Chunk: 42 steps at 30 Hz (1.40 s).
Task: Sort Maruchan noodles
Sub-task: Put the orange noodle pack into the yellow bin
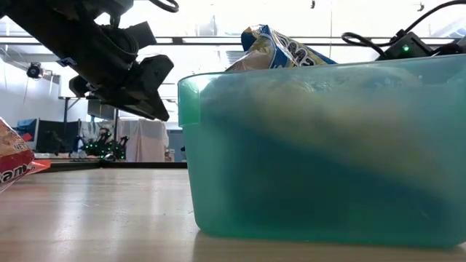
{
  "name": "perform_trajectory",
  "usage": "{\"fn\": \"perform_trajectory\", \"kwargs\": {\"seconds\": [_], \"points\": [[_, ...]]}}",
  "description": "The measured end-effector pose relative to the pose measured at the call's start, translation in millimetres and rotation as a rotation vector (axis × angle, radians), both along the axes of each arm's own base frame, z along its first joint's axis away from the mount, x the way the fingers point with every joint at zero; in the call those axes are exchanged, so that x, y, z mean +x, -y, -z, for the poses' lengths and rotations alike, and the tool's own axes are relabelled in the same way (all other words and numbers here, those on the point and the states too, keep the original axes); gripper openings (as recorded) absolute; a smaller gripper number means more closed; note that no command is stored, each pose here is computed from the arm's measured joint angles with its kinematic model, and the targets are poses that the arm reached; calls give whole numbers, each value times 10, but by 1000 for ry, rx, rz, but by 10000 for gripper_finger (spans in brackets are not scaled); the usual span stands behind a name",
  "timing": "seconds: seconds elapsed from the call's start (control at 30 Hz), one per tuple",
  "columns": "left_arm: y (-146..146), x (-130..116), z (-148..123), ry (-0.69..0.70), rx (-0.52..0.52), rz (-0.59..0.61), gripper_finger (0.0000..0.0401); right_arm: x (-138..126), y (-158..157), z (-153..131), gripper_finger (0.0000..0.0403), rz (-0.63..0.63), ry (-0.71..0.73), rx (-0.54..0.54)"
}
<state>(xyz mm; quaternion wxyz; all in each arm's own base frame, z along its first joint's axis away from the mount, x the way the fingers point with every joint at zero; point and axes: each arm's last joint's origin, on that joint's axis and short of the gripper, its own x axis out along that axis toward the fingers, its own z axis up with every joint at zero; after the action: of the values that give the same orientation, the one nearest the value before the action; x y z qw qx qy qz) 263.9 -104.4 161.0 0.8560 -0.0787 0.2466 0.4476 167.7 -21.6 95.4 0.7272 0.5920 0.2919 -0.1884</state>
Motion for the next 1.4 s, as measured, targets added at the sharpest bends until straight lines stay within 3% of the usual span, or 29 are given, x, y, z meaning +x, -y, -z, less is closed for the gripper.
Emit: {"fn": "perform_trajectory", "kwargs": {"seconds": [0.23, 0.7, 1.0, 1.17, 1.4], "points": [[0, 0, 0, 0, 0, 0, 139, 35, 2, -4, 293, -46, 2, -33], [-6, 2, -1, 0, 0, -2, 139, 35, -3, -11, 126, -76, 11, -44], [-7, 1, -1, -3, 2, -1, 139, 39, -8, -84, 48, -99, 62, -45], [-7, 1, -1, -11, 7, 5, 139, 23, -14, -188, 15, -113, 127, -57], [-6, 2, -1, -14, 8, 7, 139, 5, -19, -353, 9, -113, 234, -71]]}}
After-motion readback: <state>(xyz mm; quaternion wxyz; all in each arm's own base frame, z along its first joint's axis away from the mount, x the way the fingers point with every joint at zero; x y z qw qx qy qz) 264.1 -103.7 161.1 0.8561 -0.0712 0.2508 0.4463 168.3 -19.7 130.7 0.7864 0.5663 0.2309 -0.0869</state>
